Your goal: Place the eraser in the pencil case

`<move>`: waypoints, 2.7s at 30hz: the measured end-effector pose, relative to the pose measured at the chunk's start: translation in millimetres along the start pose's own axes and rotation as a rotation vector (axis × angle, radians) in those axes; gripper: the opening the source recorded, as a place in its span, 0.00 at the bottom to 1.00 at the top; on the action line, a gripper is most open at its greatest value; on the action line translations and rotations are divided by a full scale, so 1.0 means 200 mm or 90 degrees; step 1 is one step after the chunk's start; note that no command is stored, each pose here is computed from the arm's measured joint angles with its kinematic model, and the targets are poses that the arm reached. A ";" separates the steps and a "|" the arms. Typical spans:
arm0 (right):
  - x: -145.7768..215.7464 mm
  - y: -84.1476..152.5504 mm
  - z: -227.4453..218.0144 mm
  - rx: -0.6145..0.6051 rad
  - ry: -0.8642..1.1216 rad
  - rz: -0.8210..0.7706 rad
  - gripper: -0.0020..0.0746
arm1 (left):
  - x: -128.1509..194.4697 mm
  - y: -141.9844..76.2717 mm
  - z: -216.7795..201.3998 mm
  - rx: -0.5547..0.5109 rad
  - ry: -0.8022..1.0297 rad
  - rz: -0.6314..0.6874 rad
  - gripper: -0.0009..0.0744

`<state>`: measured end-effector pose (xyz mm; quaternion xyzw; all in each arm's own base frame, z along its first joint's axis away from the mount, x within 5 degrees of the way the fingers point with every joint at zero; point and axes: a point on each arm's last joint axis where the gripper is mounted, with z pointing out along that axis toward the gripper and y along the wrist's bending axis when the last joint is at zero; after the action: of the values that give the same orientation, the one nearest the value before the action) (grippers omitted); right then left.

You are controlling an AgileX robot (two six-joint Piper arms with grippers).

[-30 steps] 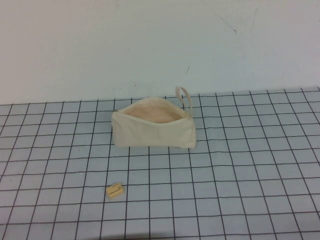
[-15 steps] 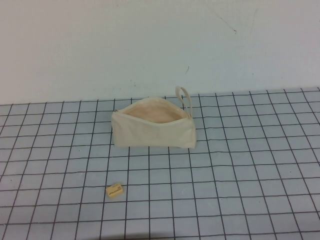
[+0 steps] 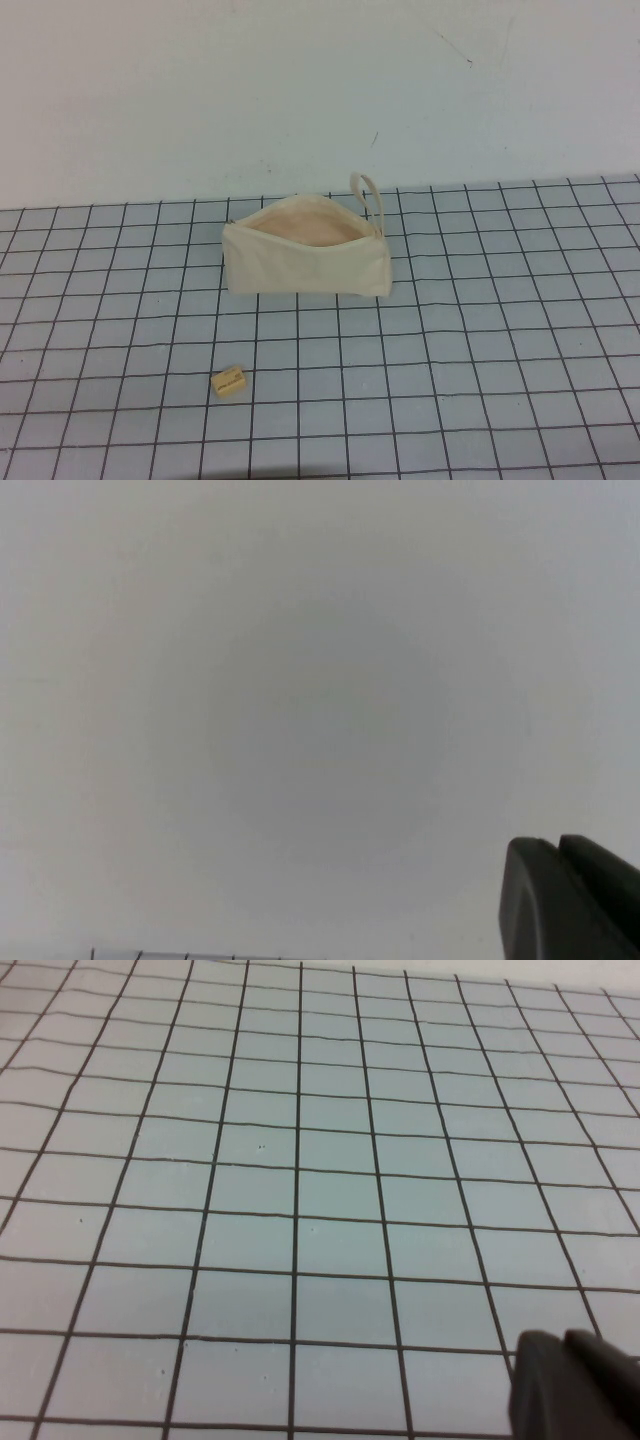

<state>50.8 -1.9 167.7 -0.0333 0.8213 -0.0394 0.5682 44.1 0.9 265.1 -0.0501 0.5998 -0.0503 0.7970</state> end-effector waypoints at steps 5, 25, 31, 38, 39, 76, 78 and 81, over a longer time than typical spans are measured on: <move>0.00 0.00 0.00 0.000 0.000 0.000 0.03 | -0.19 -0.03 0.10 -0.024 0.169 0.018 0.01; 0.00 0.00 0.00 0.000 0.000 0.000 0.03 | 0.22 -0.23 1.09 0.111 0.747 0.157 0.01; 0.00 0.00 0.00 0.000 0.000 0.000 0.03 | 0.46 -0.50 1.21 0.225 0.840 0.257 0.02; 0.00 0.00 0.00 0.000 0.000 0.000 0.03 | 0.70 -0.60 1.25 0.245 0.911 0.278 0.38; 0.00 0.00 0.00 0.000 0.000 0.000 0.03 | 0.73 -0.60 1.25 0.244 0.922 0.279 0.45; 0.00 0.00 0.00 0.000 0.000 0.000 0.02 | 0.71 -0.80 1.51 0.288 0.988 0.162 0.26; 0.00 0.00 0.00 0.000 0.000 0.000 0.03 | 0.62 -0.84 1.60 0.296 0.907 0.142 0.26; 0.00 0.00 0.00 0.000 0.000 0.000 0.03 | 0.55 -0.88 1.71 0.291 0.765 0.117 0.26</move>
<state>50.8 -1.9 167.7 -0.0333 0.8213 -0.0394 0.5682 399.8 -182.3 280.4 0.2096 0.9171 -0.1276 0.3143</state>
